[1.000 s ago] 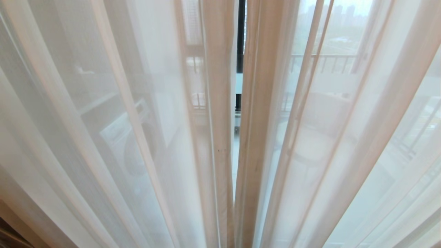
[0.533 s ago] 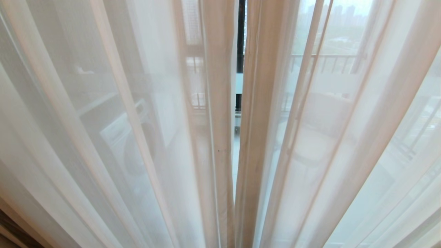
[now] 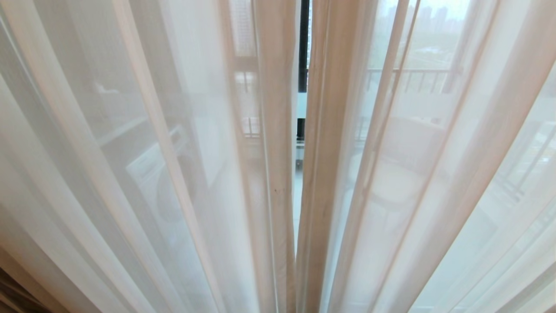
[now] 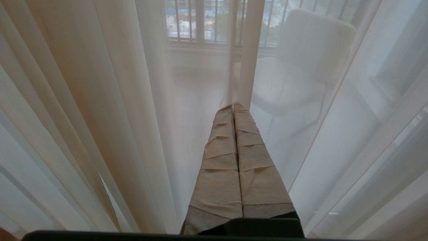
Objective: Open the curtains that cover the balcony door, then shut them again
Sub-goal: Pull the outer curtains open on both sides, then pull the inner curtains open on both sides
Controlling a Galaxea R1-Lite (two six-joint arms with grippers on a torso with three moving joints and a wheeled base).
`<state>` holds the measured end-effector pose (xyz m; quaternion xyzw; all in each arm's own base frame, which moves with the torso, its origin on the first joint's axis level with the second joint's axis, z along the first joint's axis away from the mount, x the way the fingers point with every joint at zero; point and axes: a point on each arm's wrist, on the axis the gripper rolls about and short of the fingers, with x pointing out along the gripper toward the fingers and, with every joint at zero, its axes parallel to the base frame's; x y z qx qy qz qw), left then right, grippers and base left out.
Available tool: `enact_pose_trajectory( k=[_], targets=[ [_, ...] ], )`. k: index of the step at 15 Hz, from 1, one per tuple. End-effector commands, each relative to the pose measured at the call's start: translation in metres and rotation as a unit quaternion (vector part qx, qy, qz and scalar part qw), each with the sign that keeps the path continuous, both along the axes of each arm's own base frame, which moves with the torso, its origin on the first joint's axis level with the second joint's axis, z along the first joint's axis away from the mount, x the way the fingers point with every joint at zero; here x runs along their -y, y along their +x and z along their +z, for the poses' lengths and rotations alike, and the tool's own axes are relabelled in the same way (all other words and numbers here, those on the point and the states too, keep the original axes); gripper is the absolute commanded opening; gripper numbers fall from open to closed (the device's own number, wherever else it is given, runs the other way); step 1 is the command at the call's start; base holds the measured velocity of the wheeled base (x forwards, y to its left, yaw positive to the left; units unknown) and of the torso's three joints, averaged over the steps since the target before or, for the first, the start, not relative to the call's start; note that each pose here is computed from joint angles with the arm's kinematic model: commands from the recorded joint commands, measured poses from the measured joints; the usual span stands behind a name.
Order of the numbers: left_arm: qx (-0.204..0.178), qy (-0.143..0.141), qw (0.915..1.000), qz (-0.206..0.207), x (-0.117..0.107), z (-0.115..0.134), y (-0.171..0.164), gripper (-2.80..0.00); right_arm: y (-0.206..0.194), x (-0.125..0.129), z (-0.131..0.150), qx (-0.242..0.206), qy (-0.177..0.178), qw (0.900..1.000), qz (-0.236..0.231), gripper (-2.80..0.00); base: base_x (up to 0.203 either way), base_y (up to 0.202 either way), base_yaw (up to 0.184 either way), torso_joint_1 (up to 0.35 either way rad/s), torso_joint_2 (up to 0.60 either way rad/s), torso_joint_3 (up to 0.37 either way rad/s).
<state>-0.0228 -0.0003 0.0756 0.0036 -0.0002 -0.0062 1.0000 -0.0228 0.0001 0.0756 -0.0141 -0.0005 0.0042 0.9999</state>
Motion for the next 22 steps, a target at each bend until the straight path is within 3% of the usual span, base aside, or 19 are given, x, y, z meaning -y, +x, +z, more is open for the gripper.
enact_pose_trajectory(
  k=[1, 3, 5, 8, 14, 15, 22],
  targets=[
    [0.002, 0.003, 1.0, 0.0, 0.0, 0.0, 0.0, -2.8, 0.0, 0.0, 0.0, 0.0, 0.0, 1.0, 0.0, -2.8, 0.0, 0.0, 0.0, 0.0, 0.0, 0.0],
    [0.01, 0.011, 0.9999, -0.007, 0.0, 0.005, -0.001, -2.8, 0.0, 0.0, 0.0, 0.0, 0.0, 1.0, 0.0, -2.8, 0.0, 0.0, 0.0, 0.0, 0.0, 0.0],
    [0.027, 0.009, 0.9986, -0.045, 0.002, 0.023, -0.007, -2.8, 0.0, 0.0, 0.0, 0.0, 0.0, 1.0, 0.0, -2.8, 0.0, 0.0, 0.0, 0.0, 0.0, 0.0],
    [0.012, -0.002, 0.9951, -0.098, 0.004, 0.054, -0.008, -2.8, 0.0, 0.0, 0.0, 0.0, 0.0, 1.0, 0.0, -2.8, 0.0, 0.0, 0.0, 0.0, 0.0, 0.0],
    [-0.035, -0.027, 0.9724, -0.229, 0.009, 0.137, 0.034, -2.8, 0.0, 0.0, 0.0, 0.0, 0.0, 1.0, 0.001, -2.8, 0.0, 0.0, 0.0, 0.0, 0.0, 0.0],
    [-0.036, -0.028, 0.9682, -0.246, 0.011, 0.15, 0.043, 0.0, 0.0, 0.0, 0.0, 0.0, 0.0, 1.0, 0.0, -2.8, 0.0, 0.0, 0.0, 0.0, 0.0, 0.0],
    [-0.035, -0.044, 0.934, -0.353, 0.035, 0.215, 0.108, 0.0, 0.0, 0.0, 0.0, 0.0, 0.0, 1.0, 0.0, -2.8, 0.0, 0.0, 0.0, 0.0, 0.0, 0.0]
  ],
)
